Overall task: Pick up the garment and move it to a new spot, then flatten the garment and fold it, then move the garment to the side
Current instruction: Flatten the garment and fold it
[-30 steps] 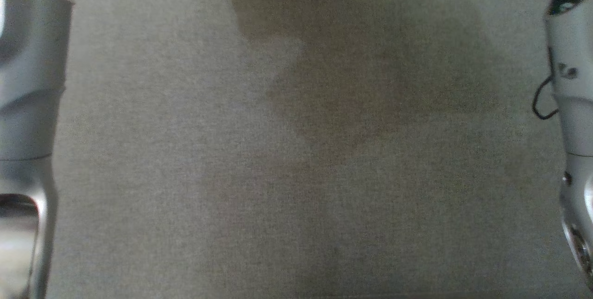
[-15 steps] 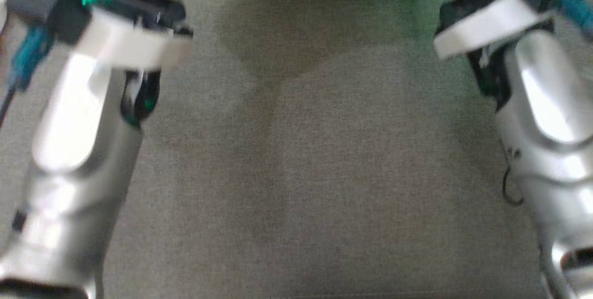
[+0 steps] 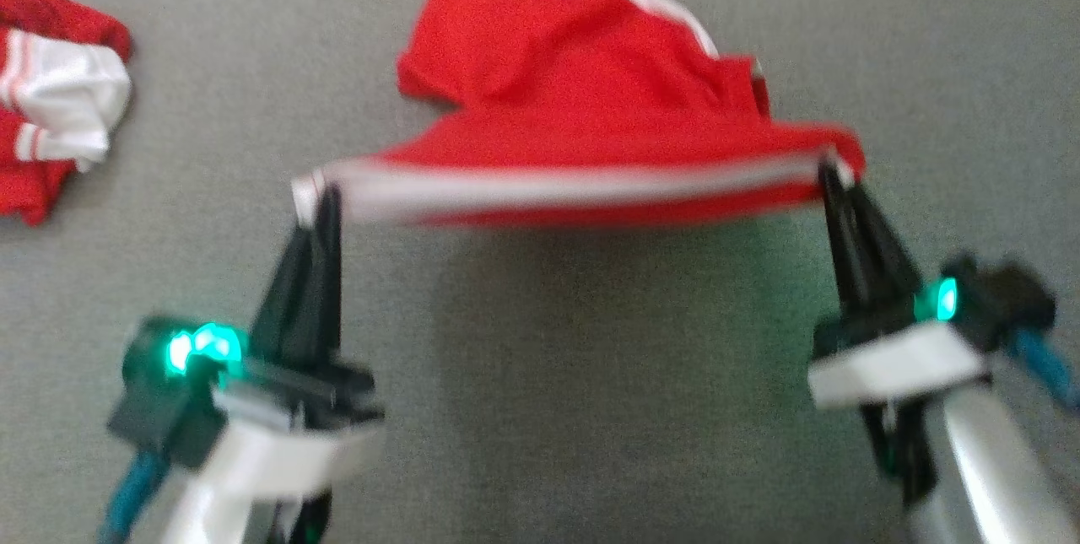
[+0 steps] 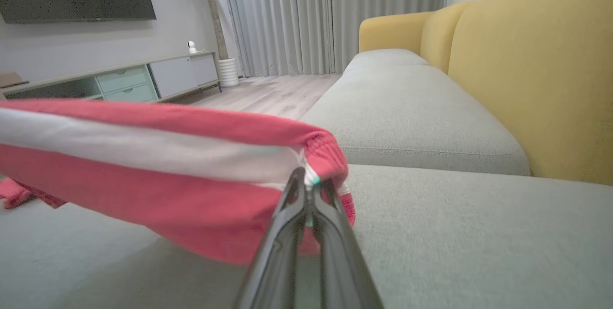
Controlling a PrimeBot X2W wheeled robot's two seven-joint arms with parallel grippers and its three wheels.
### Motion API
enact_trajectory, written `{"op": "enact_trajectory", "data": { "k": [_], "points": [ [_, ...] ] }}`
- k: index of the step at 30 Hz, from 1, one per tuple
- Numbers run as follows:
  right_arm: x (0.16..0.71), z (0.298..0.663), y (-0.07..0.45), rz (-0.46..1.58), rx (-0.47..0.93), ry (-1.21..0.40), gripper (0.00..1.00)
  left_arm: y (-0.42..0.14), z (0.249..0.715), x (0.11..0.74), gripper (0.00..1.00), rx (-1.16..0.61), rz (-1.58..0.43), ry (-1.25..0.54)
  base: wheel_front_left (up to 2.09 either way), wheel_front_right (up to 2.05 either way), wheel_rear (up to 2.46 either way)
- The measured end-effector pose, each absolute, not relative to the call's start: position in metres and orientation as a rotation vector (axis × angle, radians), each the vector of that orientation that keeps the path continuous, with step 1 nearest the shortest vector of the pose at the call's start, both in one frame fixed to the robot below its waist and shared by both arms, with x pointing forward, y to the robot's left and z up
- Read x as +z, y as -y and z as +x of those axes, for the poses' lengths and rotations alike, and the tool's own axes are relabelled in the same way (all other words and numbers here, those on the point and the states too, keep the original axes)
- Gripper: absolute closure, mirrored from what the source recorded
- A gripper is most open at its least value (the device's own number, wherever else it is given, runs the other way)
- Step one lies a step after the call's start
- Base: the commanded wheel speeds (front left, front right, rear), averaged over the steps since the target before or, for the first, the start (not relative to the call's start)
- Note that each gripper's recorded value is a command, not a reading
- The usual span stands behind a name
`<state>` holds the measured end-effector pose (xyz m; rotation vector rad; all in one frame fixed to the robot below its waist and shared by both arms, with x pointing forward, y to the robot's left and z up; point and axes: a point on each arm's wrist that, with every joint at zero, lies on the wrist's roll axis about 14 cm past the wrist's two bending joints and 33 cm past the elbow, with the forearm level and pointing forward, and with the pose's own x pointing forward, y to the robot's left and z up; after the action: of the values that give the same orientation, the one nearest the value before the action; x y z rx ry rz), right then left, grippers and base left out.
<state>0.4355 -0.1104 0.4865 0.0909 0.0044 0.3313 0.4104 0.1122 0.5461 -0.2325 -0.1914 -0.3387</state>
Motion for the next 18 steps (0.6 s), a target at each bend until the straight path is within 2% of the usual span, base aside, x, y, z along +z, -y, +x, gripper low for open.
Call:
{"op": "enact_trajectory", "data": {
  "k": [5,8,13,18],
  "points": [
    [0.484,0.37,0.108,0.156,0.297,-0.074,1.0,-0.119,0.357,0.547,1.0,-0.307,-0.245,0.172,0.0,0.0,0.0],
    [0.49,0.343,0.109,0.153,0.288,-0.09,1.0,-0.122,0.334,0.551,1.0,-0.301,-0.229,0.175,0.0,0.0,0.0],
    [0.5,0.328,0.11,0.152,0.283,-0.1,1.0,-0.119,0.324,0.55,1.0,-0.32,-0.236,0.141,0.0,0.0,0.0],
    [0.487,0.331,0.109,0.143,0.28,-0.164,1.0,-0.113,0.339,0.527,1.0,-0.359,-0.245,0.04,0.0,0.0,0.0]
  ]
}}
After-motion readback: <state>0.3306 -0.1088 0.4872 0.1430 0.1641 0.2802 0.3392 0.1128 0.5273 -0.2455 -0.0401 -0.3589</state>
